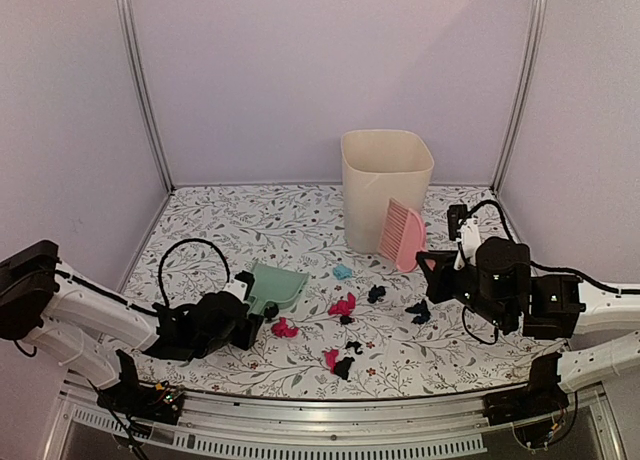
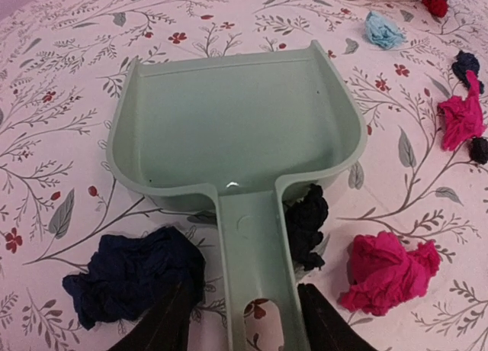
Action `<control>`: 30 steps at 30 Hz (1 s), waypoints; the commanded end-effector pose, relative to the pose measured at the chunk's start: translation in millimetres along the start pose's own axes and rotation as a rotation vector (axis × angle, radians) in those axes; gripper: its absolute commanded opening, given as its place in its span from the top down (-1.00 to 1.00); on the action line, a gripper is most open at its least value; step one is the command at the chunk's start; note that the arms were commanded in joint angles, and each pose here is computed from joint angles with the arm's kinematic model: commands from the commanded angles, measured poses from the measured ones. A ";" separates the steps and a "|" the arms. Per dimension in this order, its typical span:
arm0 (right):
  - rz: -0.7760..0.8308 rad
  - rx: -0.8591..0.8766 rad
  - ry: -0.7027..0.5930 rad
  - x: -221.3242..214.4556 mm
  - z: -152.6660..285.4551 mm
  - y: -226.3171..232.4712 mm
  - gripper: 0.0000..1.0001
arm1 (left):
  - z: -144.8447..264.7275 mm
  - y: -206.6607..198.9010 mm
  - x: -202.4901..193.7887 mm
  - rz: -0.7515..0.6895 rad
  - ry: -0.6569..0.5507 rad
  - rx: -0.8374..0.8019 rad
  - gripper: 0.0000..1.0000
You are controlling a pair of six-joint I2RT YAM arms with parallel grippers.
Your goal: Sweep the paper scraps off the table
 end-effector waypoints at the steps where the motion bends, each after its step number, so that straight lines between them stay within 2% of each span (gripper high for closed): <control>1: 0.002 0.004 -0.011 -2.2 -3.0 -1.8 1.00 | -2.2 3.3 3.5 0.025 -0.034 0.015 0.06; 6: 0.010 -0.004 0.005 -7.2 -7.6 -4.2 1.00 | -3.0 3.8 6.6 0.023 -0.058 0.019 0.22; 7: 0.010 -0.004 0.007 -7.5 -8.2 -4.5 1.00 | -3.4 4.3 7.0 0.022 -0.060 0.026 0.32; 10: 0.012 -0.006 0.016 -9.7 -10.0 -6.4 1.00 | -2.4 7.7 15.2 0.034 -0.080 0.073 0.93; 11: 0.012 -0.005 0.016 -8.9 -10.3 -6.2 1.00 | -0.7 9.1 20.3 0.038 -0.088 0.093 1.00; 14: 0.022 -0.017 0.016 -5.3 -9.4 -8.1 1.00 | 9.8 11.2 42.2 0.038 -0.116 0.124 1.00; 20: 0.020 -0.019 0.016 6.5 -4.4 -9.3 1.00 | 35.1 7.9 85.3 0.021 -0.175 0.088 1.00; 25: 0.008 -0.001 0.018 9.5 -1.2 -7.7 1.00 | 41.4 7.6 82.2 0.033 -0.154 0.039 0.96; 27: 0.002 0.009 0.026 8.5 -1.5 -6.1 1.00 | 41.6 8.1 72.8 0.020 -0.111 0.023 0.94; 30: 0.001 0.023 0.048 4.6 -2.5 -4.6 1.00 | 43.9 2.8 66.0 0.019 -0.087 -0.054 0.92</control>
Point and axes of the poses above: each gripper's point midway between its finger pads, its own z axis back along the fingers, its own y axis along the line the jaws close on, x = y × z, the point moved 6 cm from there along z, back along the fingers, and after that the axes turned 6 degrees about -z, right-handed, at the moved point
